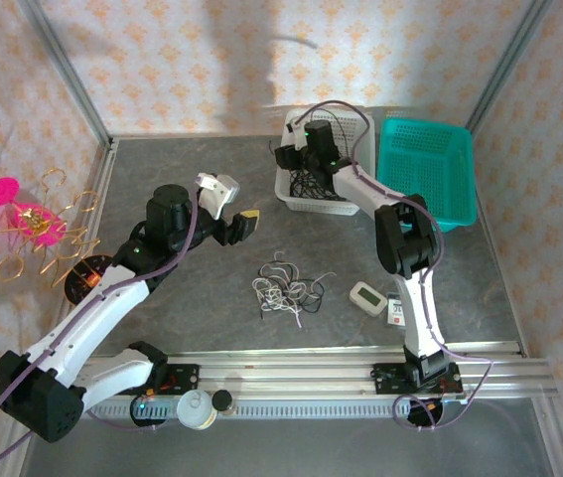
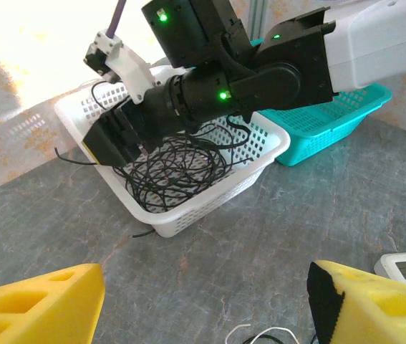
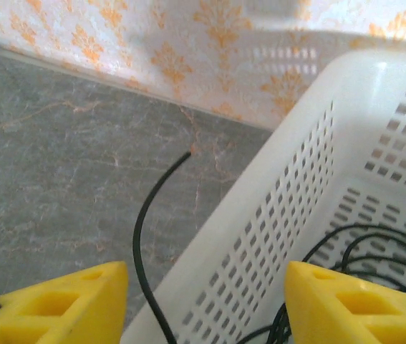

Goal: Untangle the cables

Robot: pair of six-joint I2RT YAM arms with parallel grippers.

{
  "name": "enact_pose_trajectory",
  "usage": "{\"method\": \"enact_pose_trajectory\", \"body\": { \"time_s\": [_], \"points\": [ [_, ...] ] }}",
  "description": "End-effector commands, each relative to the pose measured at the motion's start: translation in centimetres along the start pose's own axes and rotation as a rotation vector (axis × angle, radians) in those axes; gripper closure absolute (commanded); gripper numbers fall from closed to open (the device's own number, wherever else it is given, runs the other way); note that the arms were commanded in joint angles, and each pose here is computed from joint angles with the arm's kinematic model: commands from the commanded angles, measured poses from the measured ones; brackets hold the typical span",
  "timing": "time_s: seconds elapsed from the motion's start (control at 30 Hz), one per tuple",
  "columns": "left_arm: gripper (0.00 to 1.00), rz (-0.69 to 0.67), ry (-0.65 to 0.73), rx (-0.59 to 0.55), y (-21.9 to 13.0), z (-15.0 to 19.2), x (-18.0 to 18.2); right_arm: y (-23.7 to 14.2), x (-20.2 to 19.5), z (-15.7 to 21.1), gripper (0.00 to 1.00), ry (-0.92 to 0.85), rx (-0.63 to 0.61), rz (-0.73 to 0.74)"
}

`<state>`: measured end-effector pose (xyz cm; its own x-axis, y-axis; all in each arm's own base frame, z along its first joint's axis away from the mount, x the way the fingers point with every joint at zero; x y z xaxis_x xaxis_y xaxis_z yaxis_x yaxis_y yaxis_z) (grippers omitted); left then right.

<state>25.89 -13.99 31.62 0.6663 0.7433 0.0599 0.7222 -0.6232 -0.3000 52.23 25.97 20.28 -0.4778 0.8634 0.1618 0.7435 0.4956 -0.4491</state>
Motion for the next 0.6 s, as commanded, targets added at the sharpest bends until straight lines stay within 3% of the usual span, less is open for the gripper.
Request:
{"method": "enact_pose_trajectory", "body": {
  "time_s": [0.0,0.3,0.43,0.57],
  "points": [
    [0.24,0.001,0.000,-0.013,0.2,-0.1,0.1,0.6,1.6,-1.5,0.39,-0.070,-0.064,0.044],
    [0.23,-0.004,0.001,-0.009,0.2,0.0,0.2,2.3,3.1,0.0,0.36,-0.217,-0.015,0.226],
    [0.23,-0.004,0.001,-0.012,0.2,0.0,0.2,2.8,2.8,0.1,0.36,-0.269,-0.017,0.378],
    [0.23,-0.006,0.001,-0.011,0.2,0.0,0.2,3.1,2.5,0.1,0.43,-0.264,-0.007,0.414]
  ]
}}
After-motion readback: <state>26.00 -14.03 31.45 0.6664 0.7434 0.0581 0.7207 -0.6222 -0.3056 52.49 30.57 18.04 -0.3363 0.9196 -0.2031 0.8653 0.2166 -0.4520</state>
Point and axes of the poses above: each hand's point on the last joint's axis, 136 mm out from that joint toward the fingers, its own y axis out along the fingers, its own x axis along the line the jaws close on, z = x × y, the point moved 8 cm from there along -y, back along the fingers, and after that the axes turned 4 degrees about y, right-handed, at the moved point
